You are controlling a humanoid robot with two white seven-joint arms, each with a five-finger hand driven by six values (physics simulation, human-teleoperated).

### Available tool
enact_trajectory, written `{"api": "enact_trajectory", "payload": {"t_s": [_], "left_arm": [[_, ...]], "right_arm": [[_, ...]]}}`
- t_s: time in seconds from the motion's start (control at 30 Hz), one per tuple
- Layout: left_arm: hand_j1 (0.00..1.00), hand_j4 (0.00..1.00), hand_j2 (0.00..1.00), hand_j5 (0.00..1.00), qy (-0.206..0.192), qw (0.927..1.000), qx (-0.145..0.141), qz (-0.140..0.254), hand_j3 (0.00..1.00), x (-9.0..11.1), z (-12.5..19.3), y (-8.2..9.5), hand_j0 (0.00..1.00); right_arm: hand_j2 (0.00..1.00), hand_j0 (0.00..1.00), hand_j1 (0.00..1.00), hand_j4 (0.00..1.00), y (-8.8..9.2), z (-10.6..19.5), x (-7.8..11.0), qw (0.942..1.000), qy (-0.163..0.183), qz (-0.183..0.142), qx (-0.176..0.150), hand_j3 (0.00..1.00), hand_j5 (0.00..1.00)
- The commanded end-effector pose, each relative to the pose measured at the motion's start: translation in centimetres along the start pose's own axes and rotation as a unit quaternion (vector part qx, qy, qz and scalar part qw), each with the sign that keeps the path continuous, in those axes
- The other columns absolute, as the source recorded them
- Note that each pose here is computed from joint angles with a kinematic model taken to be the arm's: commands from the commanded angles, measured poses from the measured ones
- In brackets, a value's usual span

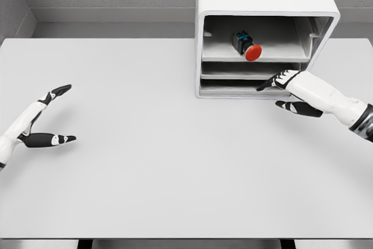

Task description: Slide open multi-storey tabletop storage cabinets and put open load switch and slide close multi-storey tabletop storage cabinets

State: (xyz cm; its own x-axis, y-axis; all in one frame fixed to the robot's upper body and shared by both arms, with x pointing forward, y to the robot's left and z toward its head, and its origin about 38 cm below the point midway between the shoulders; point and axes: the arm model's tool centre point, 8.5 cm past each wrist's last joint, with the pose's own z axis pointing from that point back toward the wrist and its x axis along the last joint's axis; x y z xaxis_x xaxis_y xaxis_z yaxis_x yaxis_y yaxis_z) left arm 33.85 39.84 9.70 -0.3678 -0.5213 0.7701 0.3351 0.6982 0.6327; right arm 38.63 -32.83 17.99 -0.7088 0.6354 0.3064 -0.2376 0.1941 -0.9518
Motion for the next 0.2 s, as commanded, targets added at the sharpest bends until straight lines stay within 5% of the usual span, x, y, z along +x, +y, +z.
{"api": "enact_trajectory", "payload": {"t_s": [0.0, 0.17], "left_arm": [[1.0, 1.0, 1.0, 1.0, 0.001, 1.0, 0.002, 0.0, 1.0, 0.0, 0.0, 0.1, 1.0], [1.0, 1.0, 1.0, 1.0, 0.001, 1.0, -0.004, 0.004, 1.0, -0.1, -0.2, -0.6, 1.0]], "right_arm": [[0.62, 0.62, 0.62, 0.62, -1.1, 0.6, 0.2, 0.9999, -0.002, 0.011, 0.002, 0.62, 0.62], [0.65, 0.65, 0.65, 0.65, -2.1, 3.6, -1.1, 0.9993, 0.026, 0.014, 0.023, 0.65, 0.65]]}}
